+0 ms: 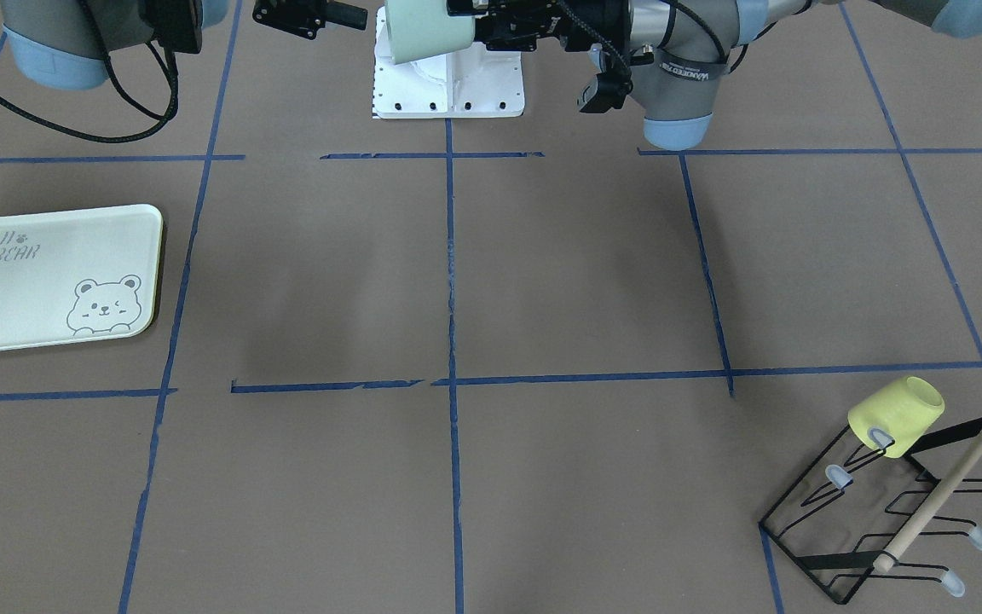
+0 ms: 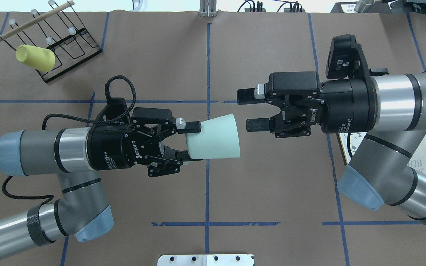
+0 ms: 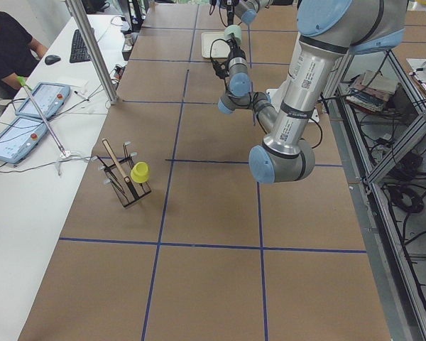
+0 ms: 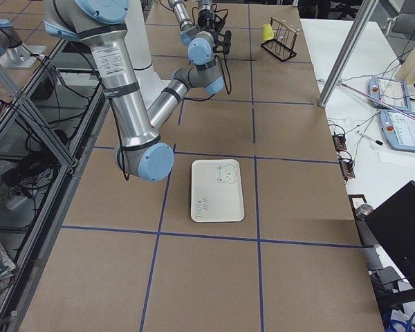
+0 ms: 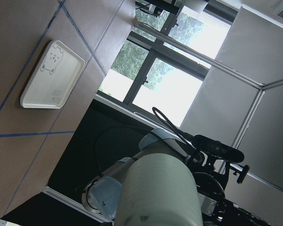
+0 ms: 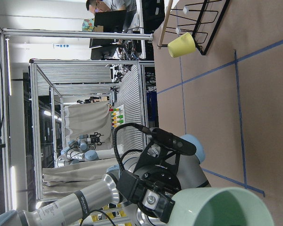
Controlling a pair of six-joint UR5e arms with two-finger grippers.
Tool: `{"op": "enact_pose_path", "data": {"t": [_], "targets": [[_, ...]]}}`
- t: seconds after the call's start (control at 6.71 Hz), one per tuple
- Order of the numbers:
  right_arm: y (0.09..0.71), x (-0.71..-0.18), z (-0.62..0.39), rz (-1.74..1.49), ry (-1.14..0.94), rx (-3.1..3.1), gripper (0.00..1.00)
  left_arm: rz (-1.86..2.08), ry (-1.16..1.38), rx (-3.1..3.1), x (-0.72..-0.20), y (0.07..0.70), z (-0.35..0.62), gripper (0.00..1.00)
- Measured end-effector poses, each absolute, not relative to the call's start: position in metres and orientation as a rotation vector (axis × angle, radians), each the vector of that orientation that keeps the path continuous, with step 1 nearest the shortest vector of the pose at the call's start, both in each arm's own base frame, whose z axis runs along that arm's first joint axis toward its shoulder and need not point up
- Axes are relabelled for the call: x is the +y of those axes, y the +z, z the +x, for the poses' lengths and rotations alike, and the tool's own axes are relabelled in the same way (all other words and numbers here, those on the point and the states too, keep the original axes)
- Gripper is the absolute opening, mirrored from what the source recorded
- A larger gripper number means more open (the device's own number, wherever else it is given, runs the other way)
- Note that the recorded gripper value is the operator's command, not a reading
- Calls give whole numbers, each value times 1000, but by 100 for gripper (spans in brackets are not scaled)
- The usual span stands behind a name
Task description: Left arm grabs green cup and hands to right arm on tray
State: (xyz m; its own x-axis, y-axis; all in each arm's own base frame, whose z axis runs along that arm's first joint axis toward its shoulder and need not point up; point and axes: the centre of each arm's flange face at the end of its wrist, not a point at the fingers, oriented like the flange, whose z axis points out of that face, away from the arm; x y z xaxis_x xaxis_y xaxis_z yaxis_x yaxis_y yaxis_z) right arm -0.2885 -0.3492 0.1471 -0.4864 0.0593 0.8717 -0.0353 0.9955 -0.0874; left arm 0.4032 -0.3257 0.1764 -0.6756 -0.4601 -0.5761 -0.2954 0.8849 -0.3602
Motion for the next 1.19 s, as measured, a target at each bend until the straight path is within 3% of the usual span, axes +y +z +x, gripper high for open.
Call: {"op": "enact_pose_path", "data": {"t": [0.3, 0.6, 0.74, 1.04, 1.19], "targets": [[146, -344, -294, -33, 100, -2077, 98, -549, -306, 2365, -322, 174, 406, 1], [146, -337, -301, -57, 86, -2078, 88, -551, -316, 2370, -321, 173, 408, 1], [145, -335, -303, -63, 81, -2078, 69, -555, -316, 2374, -319, 171, 410, 3], [145, -334, -305, -67, 78, -2079, 16, -570, -316, 2381, -313, 166, 415, 11], [145, -333, -305, -69, 77, -2079, 4, -573, -316, 2381, -312, 166, 416, 22]]}}
